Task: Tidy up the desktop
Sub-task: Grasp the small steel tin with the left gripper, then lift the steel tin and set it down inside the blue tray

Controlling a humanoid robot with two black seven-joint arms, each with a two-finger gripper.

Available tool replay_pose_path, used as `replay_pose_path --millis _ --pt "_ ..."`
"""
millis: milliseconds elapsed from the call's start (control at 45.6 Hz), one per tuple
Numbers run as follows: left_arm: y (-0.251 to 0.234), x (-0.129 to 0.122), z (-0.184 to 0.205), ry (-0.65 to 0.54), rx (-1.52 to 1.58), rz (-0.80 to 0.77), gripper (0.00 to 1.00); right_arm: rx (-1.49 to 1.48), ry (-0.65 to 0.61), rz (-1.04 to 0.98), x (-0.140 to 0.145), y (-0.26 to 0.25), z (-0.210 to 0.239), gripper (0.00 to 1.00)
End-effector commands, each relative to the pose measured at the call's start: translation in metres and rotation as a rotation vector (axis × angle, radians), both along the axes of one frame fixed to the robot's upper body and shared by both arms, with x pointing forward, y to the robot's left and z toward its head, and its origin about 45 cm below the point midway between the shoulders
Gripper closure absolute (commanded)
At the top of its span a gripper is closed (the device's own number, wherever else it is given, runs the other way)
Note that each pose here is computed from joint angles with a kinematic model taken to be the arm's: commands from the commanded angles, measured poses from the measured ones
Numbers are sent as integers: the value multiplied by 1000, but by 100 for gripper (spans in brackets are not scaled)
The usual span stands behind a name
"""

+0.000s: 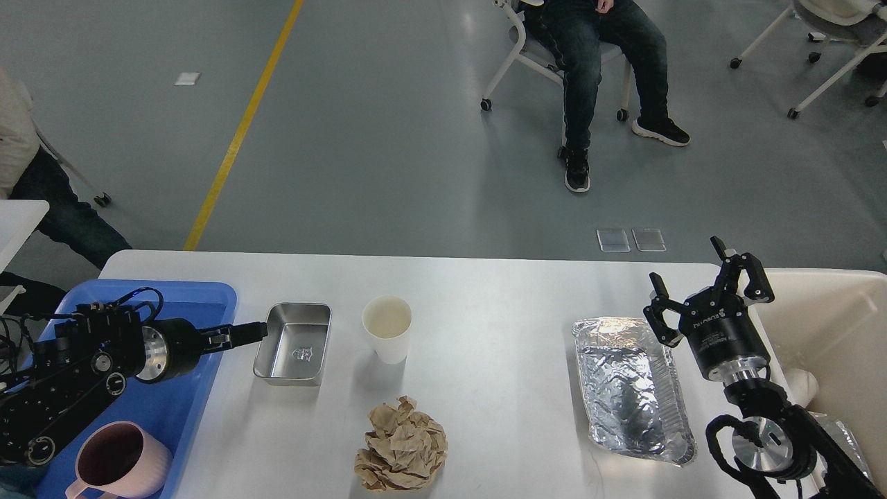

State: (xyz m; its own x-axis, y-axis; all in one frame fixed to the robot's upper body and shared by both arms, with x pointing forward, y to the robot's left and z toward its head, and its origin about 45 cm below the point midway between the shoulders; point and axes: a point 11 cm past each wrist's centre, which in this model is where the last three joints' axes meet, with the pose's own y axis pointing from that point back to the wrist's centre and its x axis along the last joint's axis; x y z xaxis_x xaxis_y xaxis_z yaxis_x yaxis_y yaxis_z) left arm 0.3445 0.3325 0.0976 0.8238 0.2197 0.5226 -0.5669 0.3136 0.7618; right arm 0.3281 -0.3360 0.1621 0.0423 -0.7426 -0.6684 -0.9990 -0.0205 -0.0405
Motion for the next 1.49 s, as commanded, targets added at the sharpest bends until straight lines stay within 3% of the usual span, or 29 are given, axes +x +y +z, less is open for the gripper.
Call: replay_pose_path --millis 0,88,263,526,811,1008,1117,1468 --pt "-8 1 -7 6 7 -13 6 -6 2 -4 0 -3 0 0" --pt "-11 3 -9 0 10 -14 9 -6 1 -5 0 -3 0 0" --pt "-14 -1 -17 19 25 -31 25 -7 -2 -11 0 -6 1 0" --pt "-18 -3 -27 44 37 -38 30 -15 -5 -13 0 -9 3 0" --pt "-22 -11 -39 75 65 -68 70 -20 -5 -14 0 -11 4 0" --pt "-20 -12 -40 77 71 -74 85 -20 -5 -17 0 -12 4 0" --pt "-23 -10 -38 71 59 -81 100 -20 -5 -17 0 -12 4 0" --pt "-28 3 -21 35 39 -104 100 -17 -2 -17 1 -11 2 0"
